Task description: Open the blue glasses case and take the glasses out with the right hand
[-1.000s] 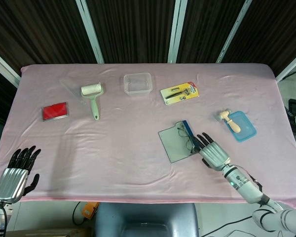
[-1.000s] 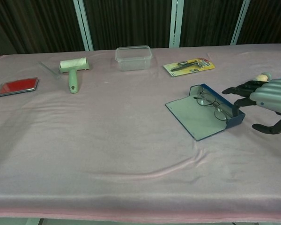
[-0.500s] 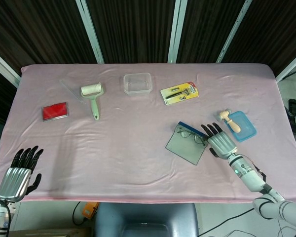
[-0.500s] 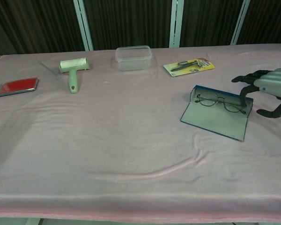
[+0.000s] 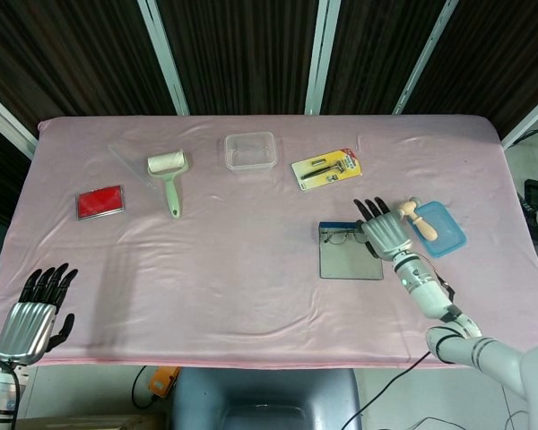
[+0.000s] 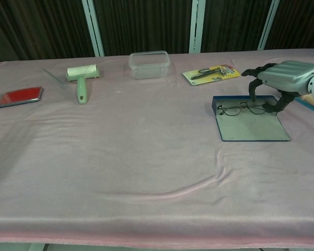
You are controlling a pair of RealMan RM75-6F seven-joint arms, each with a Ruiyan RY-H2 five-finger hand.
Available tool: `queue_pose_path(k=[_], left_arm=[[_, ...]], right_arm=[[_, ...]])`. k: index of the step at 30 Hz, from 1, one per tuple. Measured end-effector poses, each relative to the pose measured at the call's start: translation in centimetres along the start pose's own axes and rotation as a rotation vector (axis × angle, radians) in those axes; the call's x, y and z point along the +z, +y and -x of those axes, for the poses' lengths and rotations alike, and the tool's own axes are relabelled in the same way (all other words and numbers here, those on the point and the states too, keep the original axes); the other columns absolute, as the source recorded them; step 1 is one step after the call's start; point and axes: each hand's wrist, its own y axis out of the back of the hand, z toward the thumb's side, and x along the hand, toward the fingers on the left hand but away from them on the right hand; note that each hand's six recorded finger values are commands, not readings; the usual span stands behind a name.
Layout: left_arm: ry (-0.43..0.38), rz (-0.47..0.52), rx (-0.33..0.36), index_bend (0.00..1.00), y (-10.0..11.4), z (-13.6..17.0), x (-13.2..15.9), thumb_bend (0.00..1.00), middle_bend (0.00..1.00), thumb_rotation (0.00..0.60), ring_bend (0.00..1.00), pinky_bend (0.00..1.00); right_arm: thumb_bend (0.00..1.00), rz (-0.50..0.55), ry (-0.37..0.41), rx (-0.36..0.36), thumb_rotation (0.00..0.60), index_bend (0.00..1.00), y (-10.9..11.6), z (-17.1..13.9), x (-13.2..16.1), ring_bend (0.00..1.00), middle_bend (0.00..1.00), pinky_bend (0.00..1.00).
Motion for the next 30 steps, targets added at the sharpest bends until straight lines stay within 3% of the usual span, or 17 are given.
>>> queue_pose_path(k=[14,23,30], left_arm=[[-0.009,0.007,0.002,0.0,0.1,0.3,0.1,0.43,0.0,0.6,0.0,0.04],[-0.005,0.005,0.0,0.0,0.1,0.2,0.0,0.44,0.0,0.6,0.0,0.04],[-0.001,0.011,0.007,0.0,0.3,0.2,-0.2,0.43,0.0,0.6,0.0,0.03]], right_arm=[[0.55,0.096,-0.035,-0.091,0.6,0.46,2.8,-1.1,-1.6,0.0,0.05,0.0],[0.55,0.102,-0.064,-0.033,0.6,0.49,1.9,2.4,0.8,0.0,0.05,0.0],[0.55,0.092,-0.082,-0.012,0.6,0.5,1.2,3.2,0.9,0.0,0.05,0.0]])
